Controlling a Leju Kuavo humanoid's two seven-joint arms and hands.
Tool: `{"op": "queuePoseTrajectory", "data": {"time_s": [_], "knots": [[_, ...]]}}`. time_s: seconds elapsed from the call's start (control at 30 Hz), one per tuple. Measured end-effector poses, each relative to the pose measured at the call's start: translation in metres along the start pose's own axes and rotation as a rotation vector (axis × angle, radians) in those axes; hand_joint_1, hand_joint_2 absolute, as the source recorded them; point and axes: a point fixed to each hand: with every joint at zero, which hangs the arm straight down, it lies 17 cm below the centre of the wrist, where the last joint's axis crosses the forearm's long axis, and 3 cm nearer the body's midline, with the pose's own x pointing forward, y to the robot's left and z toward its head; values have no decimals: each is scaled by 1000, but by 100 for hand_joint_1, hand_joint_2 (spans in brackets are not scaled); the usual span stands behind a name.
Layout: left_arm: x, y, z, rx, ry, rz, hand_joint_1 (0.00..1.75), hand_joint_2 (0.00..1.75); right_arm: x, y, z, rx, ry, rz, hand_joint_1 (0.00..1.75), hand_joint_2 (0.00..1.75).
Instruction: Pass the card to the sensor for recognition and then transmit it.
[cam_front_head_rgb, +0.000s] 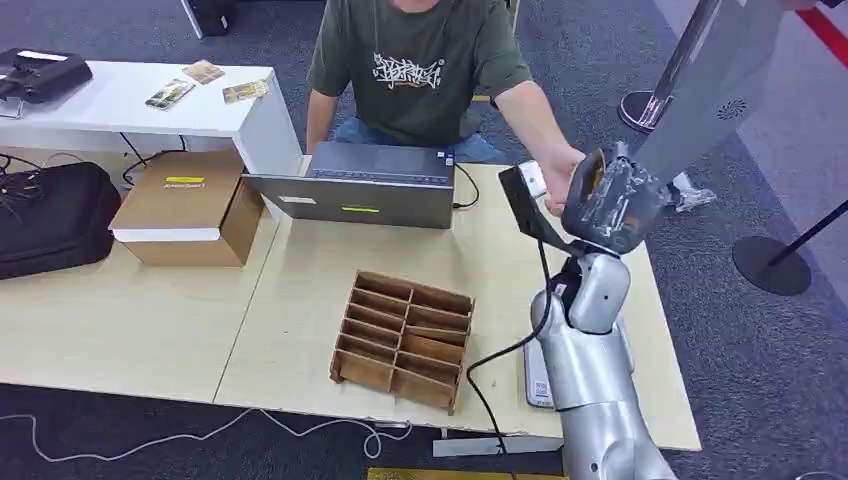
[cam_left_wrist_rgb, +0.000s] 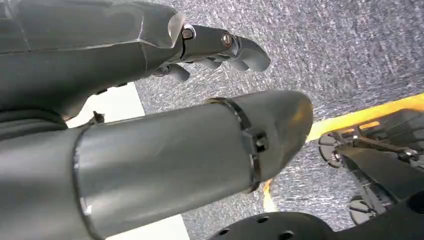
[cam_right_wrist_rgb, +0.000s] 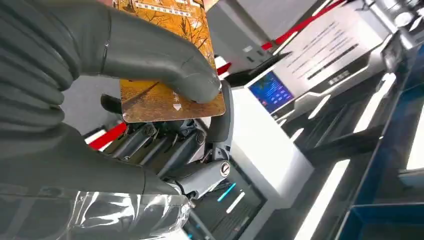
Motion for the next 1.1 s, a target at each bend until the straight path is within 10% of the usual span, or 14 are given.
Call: {"op": "queuePoseTrajectory", "data": {"time_s": [0.97, 1.0, 1.03, 1.1], "knots": [[-4, 0, 0, -1, -3, 13, 0, 0, 61, 60, -27, 108, -240, 242, 175, 175], [-5, -1, 0, -2, -3, 15, 0, 0, 61, 61, -26, 110, -242, 244, 70, 175], [-5, -1, 0, -3, -3, 16, 0, 0, 61, 62, -26, 113, -246, 246, 0, 175], [-6, -1, 0, -4, -1, 15, 0, 0, 61, 64, -24, 120, -256, 249, 0, 175]]}}
